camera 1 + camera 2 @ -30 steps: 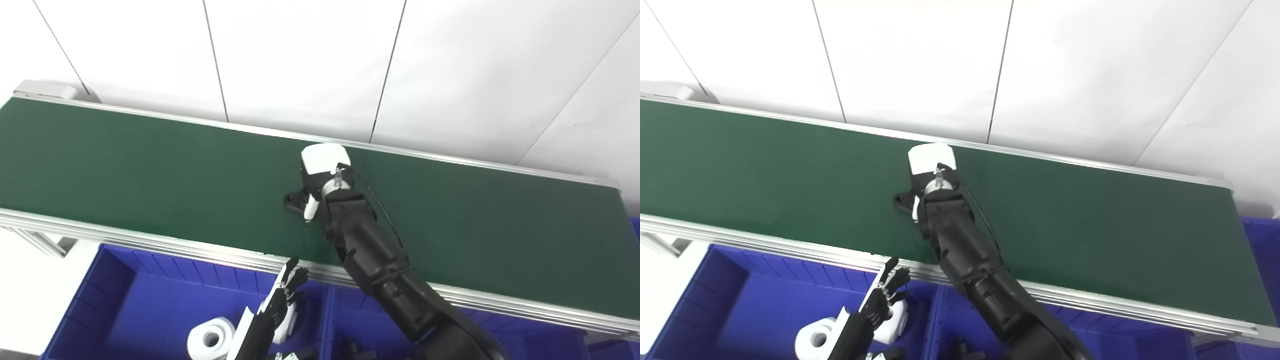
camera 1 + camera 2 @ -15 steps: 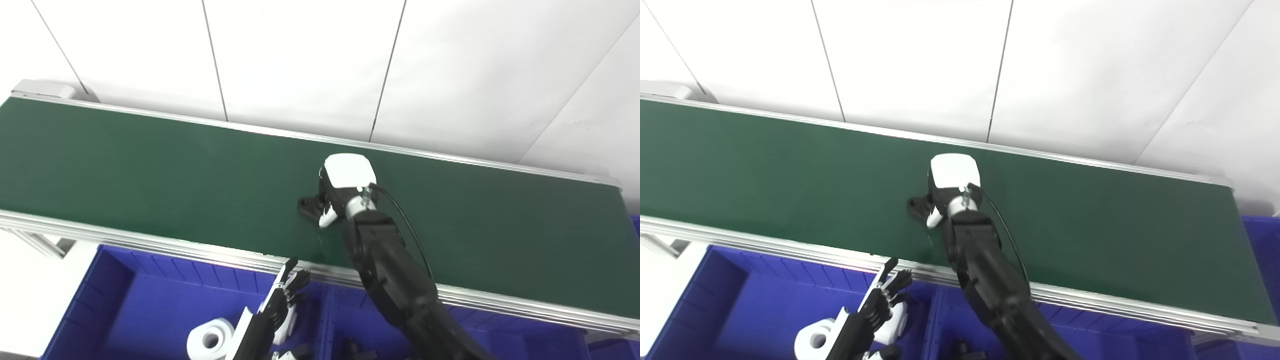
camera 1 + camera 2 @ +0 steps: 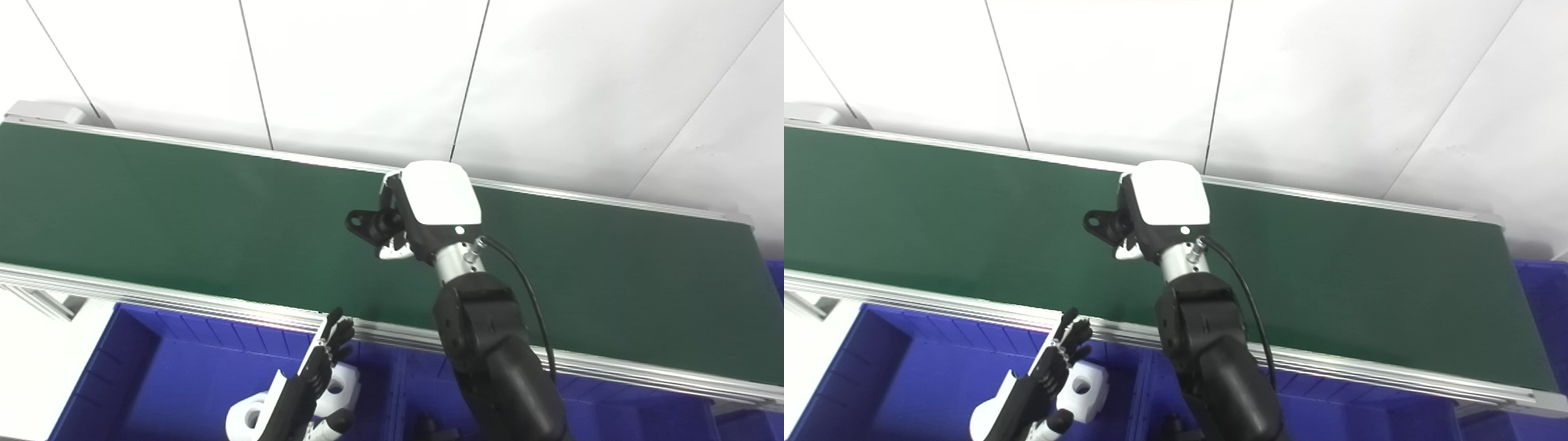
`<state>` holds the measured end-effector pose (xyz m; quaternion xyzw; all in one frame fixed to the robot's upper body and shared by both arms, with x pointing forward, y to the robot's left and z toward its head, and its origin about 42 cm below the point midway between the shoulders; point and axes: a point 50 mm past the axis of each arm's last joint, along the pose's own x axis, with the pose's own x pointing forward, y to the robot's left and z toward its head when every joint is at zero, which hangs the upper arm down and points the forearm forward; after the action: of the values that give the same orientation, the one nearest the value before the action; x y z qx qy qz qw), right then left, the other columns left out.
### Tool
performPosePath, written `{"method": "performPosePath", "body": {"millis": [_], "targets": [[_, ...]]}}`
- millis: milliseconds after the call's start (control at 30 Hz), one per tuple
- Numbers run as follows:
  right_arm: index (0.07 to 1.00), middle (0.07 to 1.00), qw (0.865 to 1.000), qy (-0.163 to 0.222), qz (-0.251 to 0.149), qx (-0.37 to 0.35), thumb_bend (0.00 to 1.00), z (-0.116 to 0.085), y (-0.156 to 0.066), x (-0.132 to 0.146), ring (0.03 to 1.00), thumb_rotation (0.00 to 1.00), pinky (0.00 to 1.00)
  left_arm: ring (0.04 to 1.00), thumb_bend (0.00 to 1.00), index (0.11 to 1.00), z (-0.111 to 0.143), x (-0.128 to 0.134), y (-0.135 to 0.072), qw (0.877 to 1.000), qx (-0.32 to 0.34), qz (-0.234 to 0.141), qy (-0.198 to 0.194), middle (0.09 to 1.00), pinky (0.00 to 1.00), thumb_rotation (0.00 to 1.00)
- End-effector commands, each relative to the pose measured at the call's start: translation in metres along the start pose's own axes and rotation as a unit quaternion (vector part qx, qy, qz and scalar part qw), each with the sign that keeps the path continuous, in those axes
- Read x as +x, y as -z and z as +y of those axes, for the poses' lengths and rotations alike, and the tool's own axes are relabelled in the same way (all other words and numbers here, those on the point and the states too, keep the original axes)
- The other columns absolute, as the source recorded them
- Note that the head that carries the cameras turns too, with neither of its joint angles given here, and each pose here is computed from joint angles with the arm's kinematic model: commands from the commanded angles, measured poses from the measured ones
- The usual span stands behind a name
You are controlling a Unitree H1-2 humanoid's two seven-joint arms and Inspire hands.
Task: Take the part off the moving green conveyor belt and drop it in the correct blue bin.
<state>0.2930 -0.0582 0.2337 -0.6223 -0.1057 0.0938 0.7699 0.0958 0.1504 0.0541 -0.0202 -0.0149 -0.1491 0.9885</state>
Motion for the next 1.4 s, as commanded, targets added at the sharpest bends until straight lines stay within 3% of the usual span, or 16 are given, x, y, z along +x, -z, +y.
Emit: {"method": "performPosePath", "body": {"millis": [0,200,300,500,600,767,1100,1233,1267,1367], "targets": [[0.485,0.470,0.999,0.038,-0.010,0.013,0.53,-0.022,-0.013,-0.011,0.193,0.00,0.12,0.963,0.79,1.000,0.004,0.000,-0.012,0.999,-0.002,-0.035,-0.003,0.963,0.95,0.80],[0.484,0.473,0.998,0.015,0.044,0.053,0.53,-0.027,0.000,-0.045,0.241,0.00,0.16,0.982,0.80,1.000,0.023,0.001,-0.021,0.999,0.005,-0.031,0.003,0.984,1.00,0.83],[0.485,0.473,0.995,0.003,0.071,0.076,0.53,-0.023,0.007,-0.066,0.256,0.00,0.18,0.991,0.74,1.000,0.035,0.003,-0.027,0.999,0.002,-0.033,0.003,0.998,1.00,0.83],[0.486,0.472,0.987,-0.029,0.101,0.123,0.53,0.000,0.002,-0.123,0.240,0.00,0.17,0.997,0.67,1.000,0.057,0.011,-0.033,0.999,-0.006,-0.049,0.003,1.000,1.00,0.87],[0.486,0.473,0.982,-0.036,0.113,0.149,0.53,0.009,0.003,-0.143,0.258,0.00,0.19,1.000,0.68,1.000,0.067,0.015,-0.035,0.999,0.005,-0.052,0.013,1.000,1.00,0.93],[0.485,0.473,0.974,-0.041,0.159,0.157,0.53,0.027,0.017,-0.169,0.259,0.00,0.19,1.000,0.70,1.000,0.084,0.018,-0.040,0.999,-0.002,-0.034,0.018,1.000,1.00,0.92],[0.526,0.410,0.961,-0.090,0.222,0.138,0.52,0.057,0.029,-0.168,0.320,0.00,0.24,1.000,0.75,1.000,0.105,0.029,-0.052,0.999,-0.028,-0.005,0.015,1.000,1.00,0.83],[0.522,0.404,0.952,-0.108,0.250,0.137,0.52,0.065,0.037,-0.167,0.304,0.00,0.22,1.000,0.75,1.000,0.108,0.030,-0.051,0.999,-0.030,0.000,0.018,1.000,1.00,0.82],[0.498,0.450,0.950,-0.115,0.259,0.135,0.53,0.067,0.039,-0.167,0.271,0.00,0.19,1.000,0.76,1.000,0.108,0.030,-0.051,0.999,-0.028,0.000,0.019,1.000,1.00,0.83],[0.488,0.468,0.945,-0.133,0.268,0.129,0.53,0.075,0.043,-0.166,0.244,0.00,0.16,0.987,0.77,1.000,0.105,0.030,-0.051,1.000,-0.021,-0.003,0.017,0.995,1.00,0.83]]}}
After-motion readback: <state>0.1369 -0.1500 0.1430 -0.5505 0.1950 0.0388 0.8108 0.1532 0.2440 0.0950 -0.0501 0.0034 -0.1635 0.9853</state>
